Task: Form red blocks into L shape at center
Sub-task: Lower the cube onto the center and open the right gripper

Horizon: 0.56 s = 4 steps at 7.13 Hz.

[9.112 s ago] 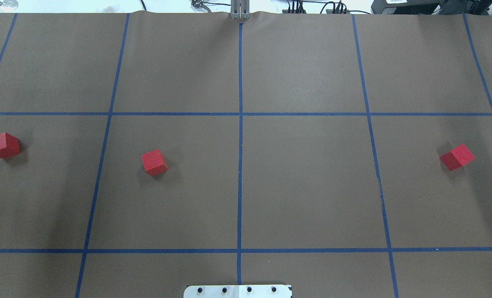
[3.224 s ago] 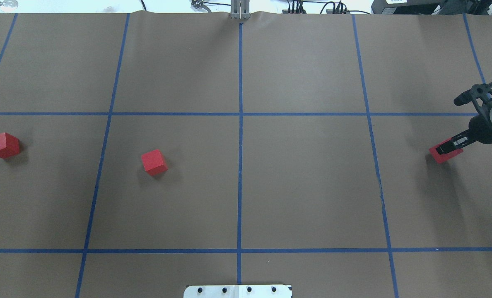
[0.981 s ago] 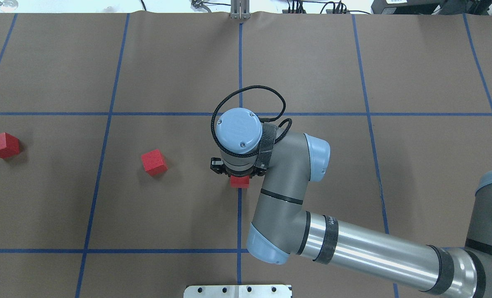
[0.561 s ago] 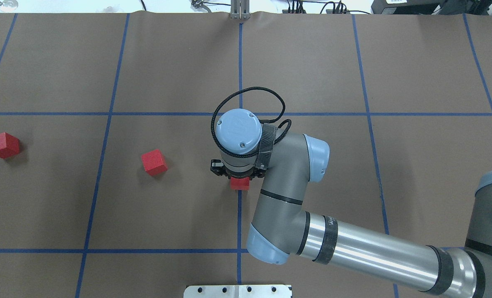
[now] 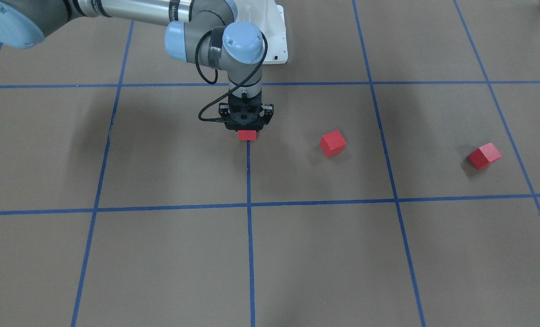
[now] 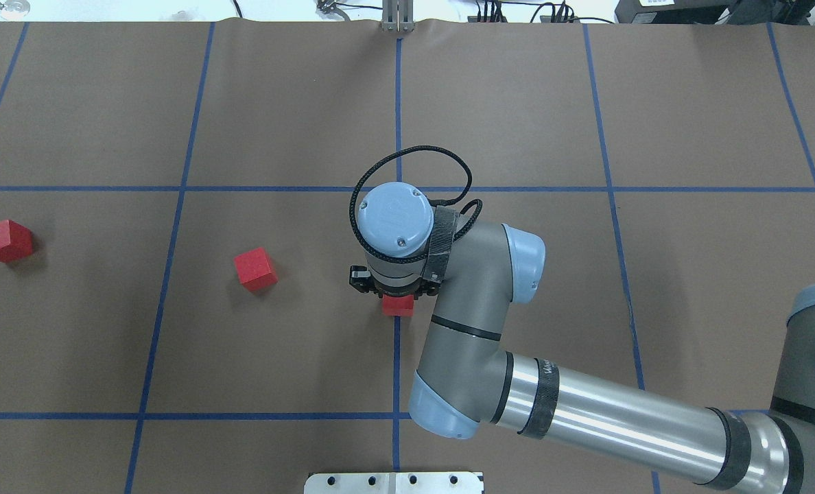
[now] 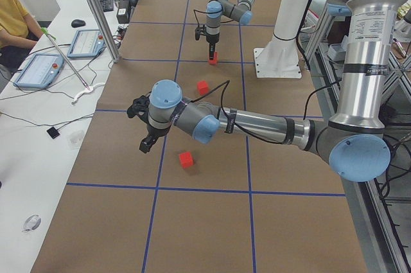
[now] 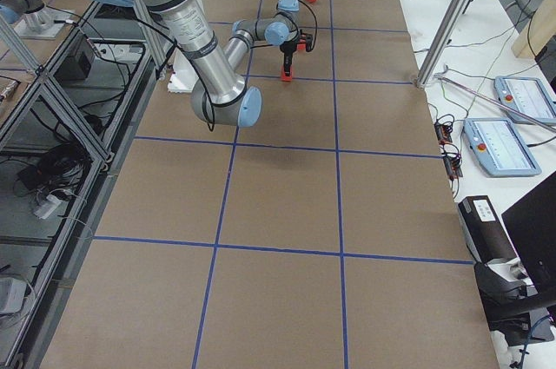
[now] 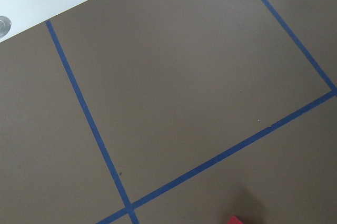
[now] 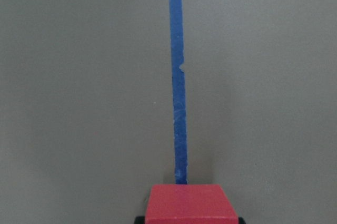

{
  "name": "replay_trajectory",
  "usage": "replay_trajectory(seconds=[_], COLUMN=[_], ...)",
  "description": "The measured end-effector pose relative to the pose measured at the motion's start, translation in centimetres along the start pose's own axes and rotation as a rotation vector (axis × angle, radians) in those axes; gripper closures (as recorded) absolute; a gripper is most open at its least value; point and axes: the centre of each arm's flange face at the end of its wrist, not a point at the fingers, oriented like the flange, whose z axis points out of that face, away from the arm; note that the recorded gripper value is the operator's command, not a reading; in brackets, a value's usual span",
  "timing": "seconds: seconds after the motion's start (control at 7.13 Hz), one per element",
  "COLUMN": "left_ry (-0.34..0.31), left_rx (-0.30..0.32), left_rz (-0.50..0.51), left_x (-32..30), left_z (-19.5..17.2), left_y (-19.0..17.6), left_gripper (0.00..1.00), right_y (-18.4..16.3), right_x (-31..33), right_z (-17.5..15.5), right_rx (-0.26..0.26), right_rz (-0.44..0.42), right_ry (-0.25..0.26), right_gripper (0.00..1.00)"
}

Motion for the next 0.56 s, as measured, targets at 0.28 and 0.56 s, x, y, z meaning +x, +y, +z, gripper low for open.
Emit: replay_trajectory(seconds=[0.28, 0.56], left_ry=[0.0, 0.0], left_rx=[0.0, 0.0], left_rz=[0.0, 0.001], left_x=[-0.01, 0.0], left_z=[0.01, 0.05], left_y=[-0.07, -0.1], left_gripper=[0.0, 0.0], right_y=[0.0, -0.01], right_x=[-0.02, 0.01], right_z=[-0.01, 0.02], right_rx=[0.0, 0.002], right_rz=[-0.001, -0.001], right_ry=[-0.002, -0.002], right_gripper=[0.37, 0.23])
